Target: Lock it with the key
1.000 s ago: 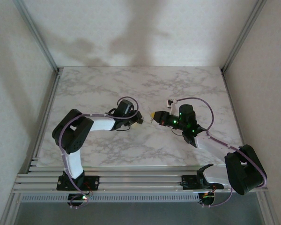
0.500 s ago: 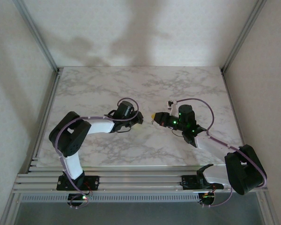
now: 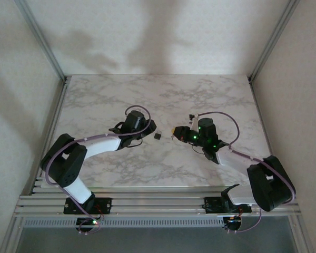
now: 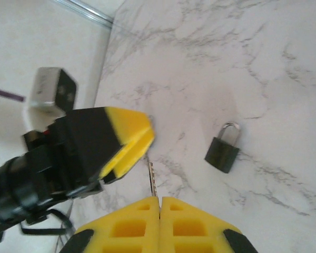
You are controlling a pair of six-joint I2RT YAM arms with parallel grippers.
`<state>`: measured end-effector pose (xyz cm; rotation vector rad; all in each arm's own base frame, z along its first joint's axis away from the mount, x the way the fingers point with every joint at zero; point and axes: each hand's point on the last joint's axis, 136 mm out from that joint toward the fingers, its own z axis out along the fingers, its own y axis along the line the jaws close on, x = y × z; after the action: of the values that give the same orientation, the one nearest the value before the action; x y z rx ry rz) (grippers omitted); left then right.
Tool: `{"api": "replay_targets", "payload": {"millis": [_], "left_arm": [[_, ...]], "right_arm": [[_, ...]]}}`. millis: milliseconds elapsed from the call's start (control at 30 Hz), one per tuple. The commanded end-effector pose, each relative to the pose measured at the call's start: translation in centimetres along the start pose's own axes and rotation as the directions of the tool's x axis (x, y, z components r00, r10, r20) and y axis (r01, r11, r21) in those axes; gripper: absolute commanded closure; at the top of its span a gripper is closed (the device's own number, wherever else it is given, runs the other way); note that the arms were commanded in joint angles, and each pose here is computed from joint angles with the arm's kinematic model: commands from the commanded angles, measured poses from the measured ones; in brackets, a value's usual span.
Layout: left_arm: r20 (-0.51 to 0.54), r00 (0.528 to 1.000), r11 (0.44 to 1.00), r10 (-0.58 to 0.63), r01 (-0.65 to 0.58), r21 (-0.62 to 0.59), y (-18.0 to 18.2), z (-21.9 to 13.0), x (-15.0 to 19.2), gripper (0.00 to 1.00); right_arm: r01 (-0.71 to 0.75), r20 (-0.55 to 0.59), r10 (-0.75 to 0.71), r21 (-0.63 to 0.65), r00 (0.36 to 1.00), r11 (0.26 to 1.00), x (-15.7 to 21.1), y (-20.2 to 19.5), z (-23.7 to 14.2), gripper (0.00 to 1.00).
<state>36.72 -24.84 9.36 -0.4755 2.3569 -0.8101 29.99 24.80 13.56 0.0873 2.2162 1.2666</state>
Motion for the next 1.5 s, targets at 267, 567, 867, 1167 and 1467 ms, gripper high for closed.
{"api": "replay_targets", "payload": {"millis": [267, 567, 867, 1167, 1467], "left_arm": [[0.074, 0.993, 0.987, 0.087, -0.076, -0.144, 4.0, -2.9, -1.6, 0.38], [0.143, 0.979, 0.973, 0.145, -0.115, -0.2, 5.0, -5.1, -3.3, 0.07], [0.283, 0.941, 0.963, 0.188, -0.12, -0.24, 6.8, -8.1, -5.3, 0.0], [0.387, 0.904, 0.964, 0.18, -0.084, -0.251, 8.8, -10.3, -6.0, 0.0], [0.379, 0.909, 0.966, 0.174, -0.083, -0.244, 9.1, -10.3, -5.9, 0.0]], "right_arm": [[-0.122, 0.028, 0.119, 0.136, 0.992, 0.983, 0.6, -4.1, 4.0, 1.0], [-0.19, 0.015, 0.19, 0.174, 0.982, 0.966, 1.4, -6.0, 6.5, 1.0], [-0.226, 0.023, 0.225, 0.178, 0.974, 0.958, 1.5, -6.5, 7.8, 1.0], [-0.233, 0.044, 0.229, 0.214, 0.972, 0.949, 1.7, -6.8, 8.9, 1.0], [-0.24, 0.07, 0.229, 0.248, 0.971, 0.939, 1.7, -7.3, 9.3, 1.0]]}}
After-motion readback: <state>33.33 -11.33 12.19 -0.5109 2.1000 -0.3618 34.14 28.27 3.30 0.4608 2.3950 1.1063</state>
